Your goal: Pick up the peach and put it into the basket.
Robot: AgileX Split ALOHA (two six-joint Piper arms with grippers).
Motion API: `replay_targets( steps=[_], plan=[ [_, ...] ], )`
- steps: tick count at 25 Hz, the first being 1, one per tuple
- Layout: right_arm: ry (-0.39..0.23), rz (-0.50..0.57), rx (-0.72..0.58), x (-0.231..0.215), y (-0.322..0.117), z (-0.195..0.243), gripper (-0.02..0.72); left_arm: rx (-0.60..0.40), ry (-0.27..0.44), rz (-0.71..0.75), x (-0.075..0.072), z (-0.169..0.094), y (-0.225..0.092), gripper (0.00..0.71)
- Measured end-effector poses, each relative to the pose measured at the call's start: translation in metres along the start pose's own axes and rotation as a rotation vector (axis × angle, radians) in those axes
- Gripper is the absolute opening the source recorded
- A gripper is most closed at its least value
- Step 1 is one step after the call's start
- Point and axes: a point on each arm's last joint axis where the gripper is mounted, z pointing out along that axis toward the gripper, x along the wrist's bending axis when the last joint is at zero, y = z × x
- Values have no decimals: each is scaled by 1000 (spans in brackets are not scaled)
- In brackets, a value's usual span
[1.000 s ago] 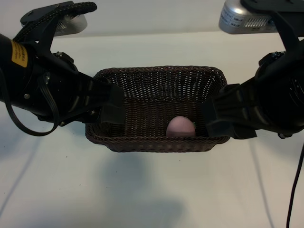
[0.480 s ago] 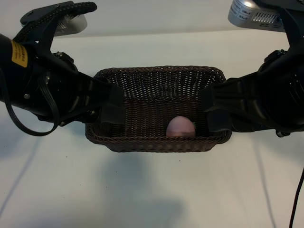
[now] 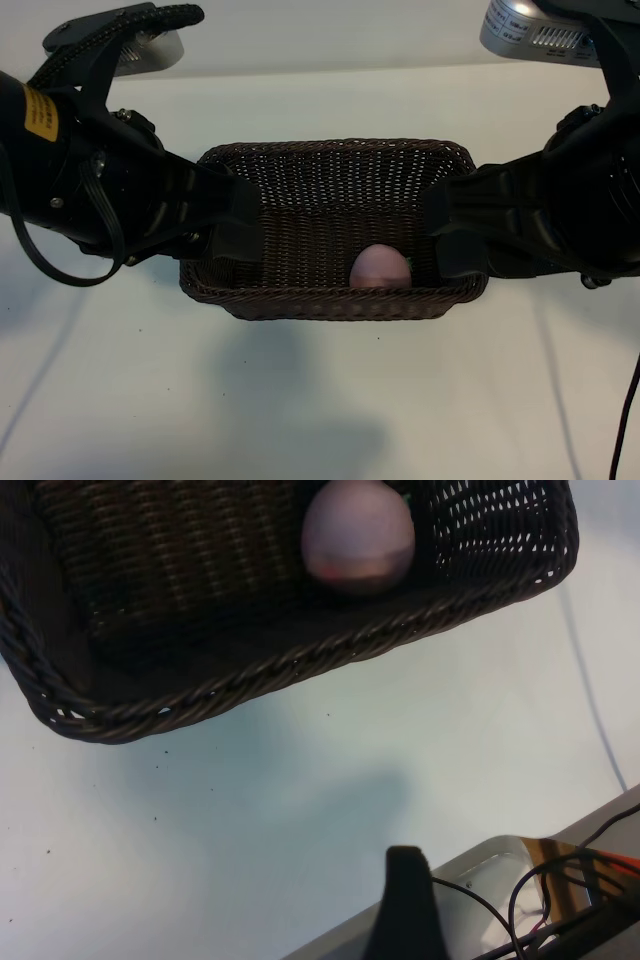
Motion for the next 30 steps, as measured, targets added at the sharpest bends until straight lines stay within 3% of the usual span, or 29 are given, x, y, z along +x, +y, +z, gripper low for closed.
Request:
replay_targets(
  steps=[30],
  plan=[
    [-12,-5,11,-2,-1,4,507,0,0,0,0,0,0,531]
  ],
)
